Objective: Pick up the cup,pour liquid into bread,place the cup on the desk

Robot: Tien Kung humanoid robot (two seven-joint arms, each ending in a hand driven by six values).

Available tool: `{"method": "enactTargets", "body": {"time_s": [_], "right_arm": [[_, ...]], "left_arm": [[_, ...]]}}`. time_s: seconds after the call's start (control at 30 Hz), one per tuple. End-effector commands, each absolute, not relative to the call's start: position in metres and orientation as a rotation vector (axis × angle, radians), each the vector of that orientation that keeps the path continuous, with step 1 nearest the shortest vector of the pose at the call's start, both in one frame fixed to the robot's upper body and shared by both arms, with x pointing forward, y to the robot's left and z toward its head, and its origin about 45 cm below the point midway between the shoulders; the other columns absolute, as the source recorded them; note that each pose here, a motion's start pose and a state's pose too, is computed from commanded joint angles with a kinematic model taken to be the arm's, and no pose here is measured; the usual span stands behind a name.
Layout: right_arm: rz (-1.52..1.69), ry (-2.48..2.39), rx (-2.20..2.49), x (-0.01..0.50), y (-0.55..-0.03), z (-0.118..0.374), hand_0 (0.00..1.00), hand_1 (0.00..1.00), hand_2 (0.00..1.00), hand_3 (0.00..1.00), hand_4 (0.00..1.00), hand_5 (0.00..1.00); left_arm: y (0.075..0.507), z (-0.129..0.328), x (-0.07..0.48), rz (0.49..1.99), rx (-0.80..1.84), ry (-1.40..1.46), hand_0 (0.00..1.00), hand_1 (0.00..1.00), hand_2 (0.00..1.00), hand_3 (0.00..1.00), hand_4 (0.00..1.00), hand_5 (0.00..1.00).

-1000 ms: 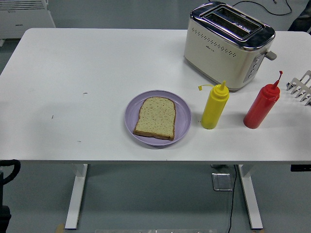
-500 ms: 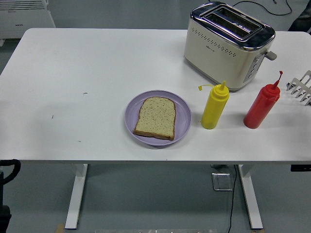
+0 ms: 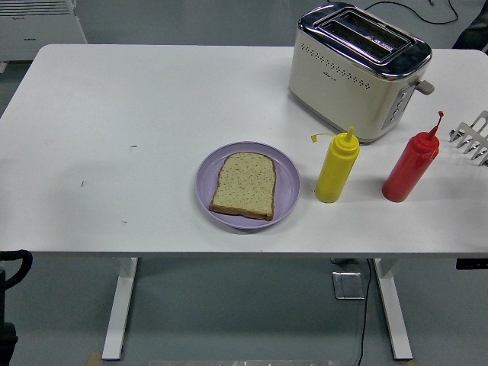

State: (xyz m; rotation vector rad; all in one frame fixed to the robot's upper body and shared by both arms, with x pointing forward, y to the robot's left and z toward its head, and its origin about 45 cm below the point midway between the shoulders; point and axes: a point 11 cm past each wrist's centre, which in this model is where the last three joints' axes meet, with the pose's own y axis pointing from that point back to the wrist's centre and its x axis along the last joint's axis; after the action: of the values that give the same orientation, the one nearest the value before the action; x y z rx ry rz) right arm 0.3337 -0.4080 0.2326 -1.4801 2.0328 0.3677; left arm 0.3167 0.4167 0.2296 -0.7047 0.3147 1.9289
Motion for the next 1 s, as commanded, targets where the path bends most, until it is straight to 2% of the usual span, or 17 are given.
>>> {"method": "enactTargets", "body": {"time_s": [1.0], "right_arm": [[0.385, 2.059, -1.459, 0.3305, -0.4132, 0.2267, 0.804, 0.758, 0.770, 0.798, 0.689, 0.503]], "left_arm": [[0.4168, 0.2295, 0.3167, 1.929, -0.703, 0.314, 0.720, 0.736, 0.735, 0.668, 0.648, 0.998]]}}
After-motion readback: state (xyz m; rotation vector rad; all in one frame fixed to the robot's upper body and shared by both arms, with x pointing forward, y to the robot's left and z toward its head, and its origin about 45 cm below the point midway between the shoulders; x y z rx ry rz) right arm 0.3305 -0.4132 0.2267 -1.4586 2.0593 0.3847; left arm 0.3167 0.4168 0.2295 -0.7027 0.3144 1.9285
